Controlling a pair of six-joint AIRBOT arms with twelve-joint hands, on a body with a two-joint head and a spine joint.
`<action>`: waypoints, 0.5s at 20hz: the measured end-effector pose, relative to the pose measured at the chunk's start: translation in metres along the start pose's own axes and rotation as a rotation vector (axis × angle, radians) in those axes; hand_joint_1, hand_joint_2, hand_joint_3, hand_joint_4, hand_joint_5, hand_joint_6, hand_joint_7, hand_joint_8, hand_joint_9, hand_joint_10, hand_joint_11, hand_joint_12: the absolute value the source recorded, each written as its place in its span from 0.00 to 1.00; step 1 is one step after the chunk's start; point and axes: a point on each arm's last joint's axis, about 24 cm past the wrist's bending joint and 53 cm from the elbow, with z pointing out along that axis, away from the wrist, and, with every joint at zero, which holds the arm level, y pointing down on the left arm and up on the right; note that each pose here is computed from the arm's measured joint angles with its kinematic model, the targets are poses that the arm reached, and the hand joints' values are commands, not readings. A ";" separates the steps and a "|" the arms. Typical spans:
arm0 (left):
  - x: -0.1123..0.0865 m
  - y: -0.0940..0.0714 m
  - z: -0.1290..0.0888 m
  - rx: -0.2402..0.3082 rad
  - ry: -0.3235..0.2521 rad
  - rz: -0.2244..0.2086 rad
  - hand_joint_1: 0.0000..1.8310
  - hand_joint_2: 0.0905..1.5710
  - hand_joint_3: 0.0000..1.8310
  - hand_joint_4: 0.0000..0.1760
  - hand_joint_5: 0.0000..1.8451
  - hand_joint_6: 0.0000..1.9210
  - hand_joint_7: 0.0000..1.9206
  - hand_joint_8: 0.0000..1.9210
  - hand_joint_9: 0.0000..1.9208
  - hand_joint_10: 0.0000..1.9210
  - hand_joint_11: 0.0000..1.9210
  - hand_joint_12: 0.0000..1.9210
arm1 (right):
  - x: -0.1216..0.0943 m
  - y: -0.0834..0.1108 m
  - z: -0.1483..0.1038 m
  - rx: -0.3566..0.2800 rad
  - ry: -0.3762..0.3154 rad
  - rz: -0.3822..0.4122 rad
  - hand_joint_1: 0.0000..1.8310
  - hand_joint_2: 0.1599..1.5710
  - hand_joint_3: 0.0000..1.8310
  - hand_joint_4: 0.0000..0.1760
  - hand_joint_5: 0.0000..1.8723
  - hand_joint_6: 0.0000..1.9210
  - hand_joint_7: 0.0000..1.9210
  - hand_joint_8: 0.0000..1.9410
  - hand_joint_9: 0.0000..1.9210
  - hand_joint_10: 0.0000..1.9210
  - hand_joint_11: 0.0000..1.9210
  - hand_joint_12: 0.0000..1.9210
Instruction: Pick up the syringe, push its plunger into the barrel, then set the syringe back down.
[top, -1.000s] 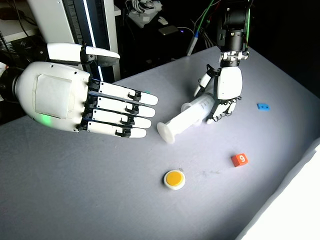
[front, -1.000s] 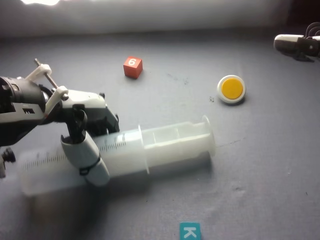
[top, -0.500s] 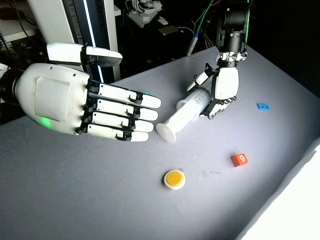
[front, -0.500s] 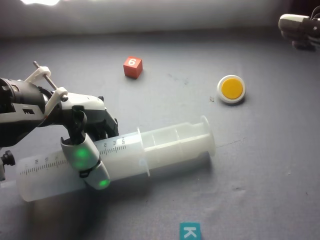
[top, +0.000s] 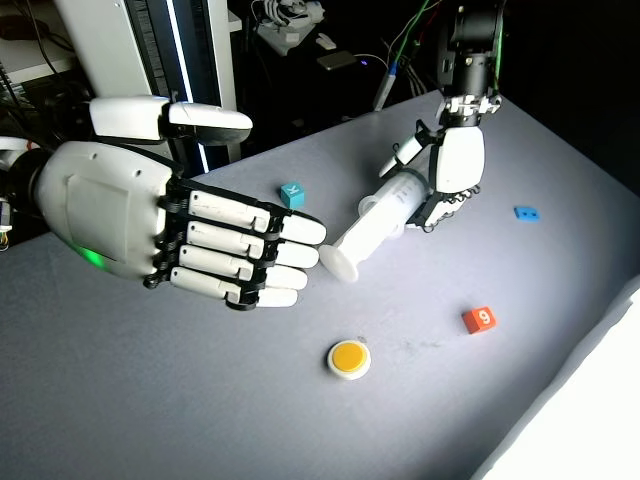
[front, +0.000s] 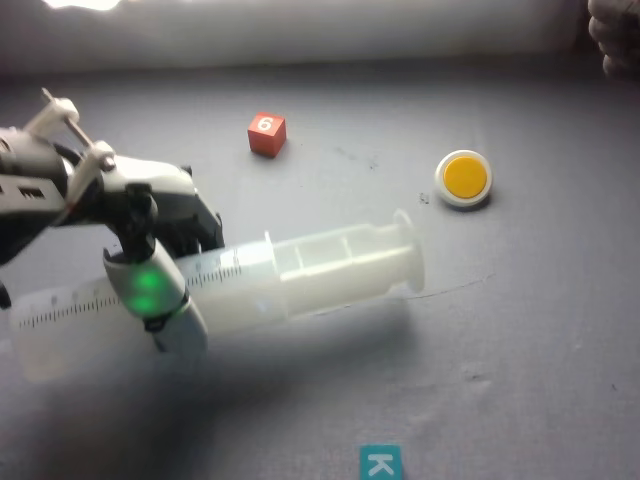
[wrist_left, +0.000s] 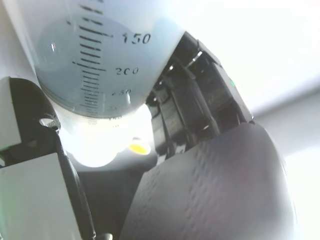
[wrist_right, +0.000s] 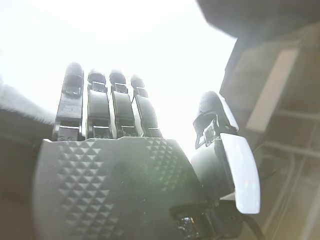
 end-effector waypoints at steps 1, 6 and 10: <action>-0.003 -0.008 -0.004 0.017 -0.007 -0.005 0.75 0.70 0.00 0.00 0.48 0.55 0.51 0.54 0.47 0.64 0.35 0.70 | 0.002 -0.001 -0.001 0.002 -0.004 0.016 0.00 0.80 0.00 0.00 0.03 0.00 0.02 0.00 0.01 0.00 0.00 0.08; -0.028 -0.037 -0.026 0.094 -0.043 -0.086 0.75 0.70 0.00 0.00 0.47 0.55 0.51 0.55 0.46 0.64 0.35 0.70 | 0.003 -0.004 -0.002 0.007 -0.030 0.055 0.00 0.72 0.00 0.00 0.00 0.00 0.00 0.00 0.00 0.00 0.00 0.00; -0.051 -0.053 -0.039 0.143 -0.087 -0.110 0.75 0.70 0.00 0.00 0.47 0.54 0.52 0.56 0.46 0.64 0.35 0.70 | 0.011 -0.009 0.001 0.016 -0.024 0.068 0.00 0.69 0.00 0.00 0.00 0.00 0.00 0.00 0.00 0.00 0.00 0.00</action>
